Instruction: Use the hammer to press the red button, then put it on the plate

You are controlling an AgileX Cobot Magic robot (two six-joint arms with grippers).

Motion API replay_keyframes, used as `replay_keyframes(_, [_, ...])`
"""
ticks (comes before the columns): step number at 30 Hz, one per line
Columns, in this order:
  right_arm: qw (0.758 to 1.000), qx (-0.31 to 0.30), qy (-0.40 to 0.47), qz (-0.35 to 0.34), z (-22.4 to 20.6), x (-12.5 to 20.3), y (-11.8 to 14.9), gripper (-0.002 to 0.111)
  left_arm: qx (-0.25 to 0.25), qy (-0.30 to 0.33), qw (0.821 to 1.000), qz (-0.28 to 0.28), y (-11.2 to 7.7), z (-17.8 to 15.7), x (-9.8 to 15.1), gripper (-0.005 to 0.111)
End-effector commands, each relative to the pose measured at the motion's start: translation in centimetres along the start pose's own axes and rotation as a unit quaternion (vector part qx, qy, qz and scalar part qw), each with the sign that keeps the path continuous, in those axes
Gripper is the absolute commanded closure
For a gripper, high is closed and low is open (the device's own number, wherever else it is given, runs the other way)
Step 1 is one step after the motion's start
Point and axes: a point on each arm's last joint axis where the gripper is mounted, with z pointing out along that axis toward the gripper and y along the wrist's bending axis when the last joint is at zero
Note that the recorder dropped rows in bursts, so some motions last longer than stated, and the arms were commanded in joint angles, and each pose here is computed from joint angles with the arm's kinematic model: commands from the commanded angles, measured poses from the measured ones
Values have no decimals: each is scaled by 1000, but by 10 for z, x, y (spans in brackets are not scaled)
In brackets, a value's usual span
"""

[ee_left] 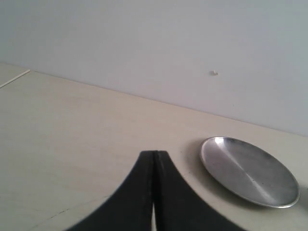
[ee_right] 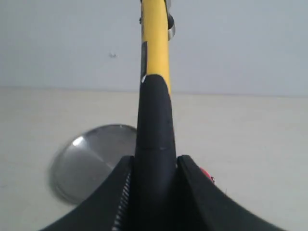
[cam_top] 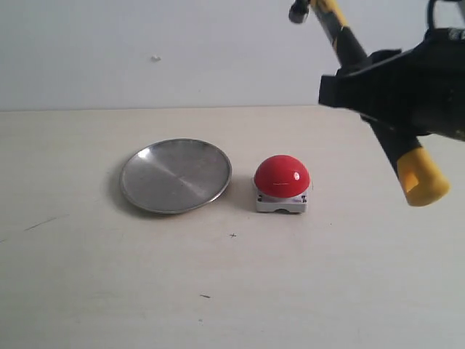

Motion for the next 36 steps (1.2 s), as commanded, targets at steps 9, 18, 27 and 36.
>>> replay_keyframes(9, [967, 84, 240, -23, 84, 115, -10, 108, -3, 0, 1000, 3, 1, 0, 1, 107])
replay_keyframes(18, [993, -16, 118, 22, 55, 44, 14, 108, -3, 0, 1000, 3, 1, 0, 1, 107])
replay_keyframes(27, [982, -120, 119, 82, 47, 39, 33, 108, -3, 0, 1000, 3, 1, 0, 1, 107])
replay_keyframes(36, [964, -127, 148, 181, 79, 39, 48, 108, -3, 0, 1000, 3, 1, 0, 1, 107])
